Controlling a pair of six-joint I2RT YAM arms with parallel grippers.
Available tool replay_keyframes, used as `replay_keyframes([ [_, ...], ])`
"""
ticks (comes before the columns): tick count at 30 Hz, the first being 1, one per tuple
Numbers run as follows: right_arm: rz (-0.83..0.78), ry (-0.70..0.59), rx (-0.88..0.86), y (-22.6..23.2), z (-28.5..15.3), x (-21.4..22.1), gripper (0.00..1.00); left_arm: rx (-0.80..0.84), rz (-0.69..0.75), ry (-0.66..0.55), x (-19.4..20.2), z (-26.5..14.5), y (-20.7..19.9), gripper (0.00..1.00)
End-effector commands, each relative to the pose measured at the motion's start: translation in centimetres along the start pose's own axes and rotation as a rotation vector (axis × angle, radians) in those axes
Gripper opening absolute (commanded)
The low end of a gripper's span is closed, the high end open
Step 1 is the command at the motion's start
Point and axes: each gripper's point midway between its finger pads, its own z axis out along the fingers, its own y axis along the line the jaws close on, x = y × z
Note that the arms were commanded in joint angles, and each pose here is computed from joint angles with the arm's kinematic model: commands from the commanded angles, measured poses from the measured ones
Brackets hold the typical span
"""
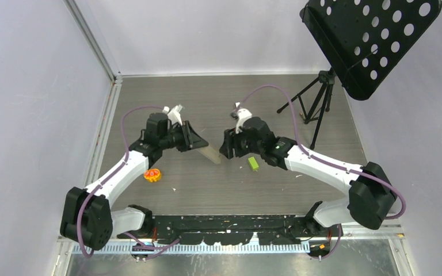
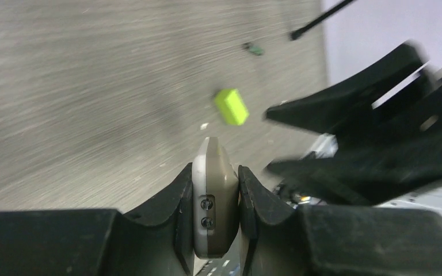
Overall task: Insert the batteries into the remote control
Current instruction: Adjust the remote control, then remove the battery cover from the remote control.
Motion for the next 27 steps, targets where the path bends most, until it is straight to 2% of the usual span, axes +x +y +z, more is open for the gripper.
replay_keyframes([
  [1, 0.626, -0.133, -0.054, -0.4, 0.8, -2.4, 0.56, -0.104, 0.065, -0.118, -0.2, 0.5, 4.0, 0.0],
  [4, 0.882, -0.144, -0.062, -0.7, 2.1, -0.9, 0.49, -0.099, 0.032, -0.123, 0.7, 1.0, 5.0, 0.0],
  [8, 1.013, -0.092, -0.074, -0.5, 4.1, 0.5, 0.36, -0.151, -0.008, -0.146, 1.6, 1.3, 7.2, 0.0],
  [10, 1.056, -0.042, -0.058, -0.4, 5.2, 1.4, 0.36, -0.176, -0.025, -0.148, 2.0, 1.4, 8.1, 0.0],
  [13, 1.111, -0.012, -0.083, 0.0, 6.2, 2.2, 0.45, -0.194, -0.039, -0.147, 2.5, 1.5, 8.8, 0.0],
  [16, 1.135, 0.021, -0.091, 0.2, 7.2, 2.9, 0.46, -0.21, -0.049, -0.153, 2.9, 1.4, 9.5, 0.0],
  [23, 1.208, 0.072, -0.143, 1.1, 8.7, 4.0, 0.44, -0.233, -0.06, -0.141, 3.6, 1.4, 10.2, 0.0],
  [27, 1.219, 0.083, -0.158, 1.4, 9.1, 4.2, 0.35, -0.234, -0.062, -0.139, 3.6, 1.5, 10.3, 0.0],
])
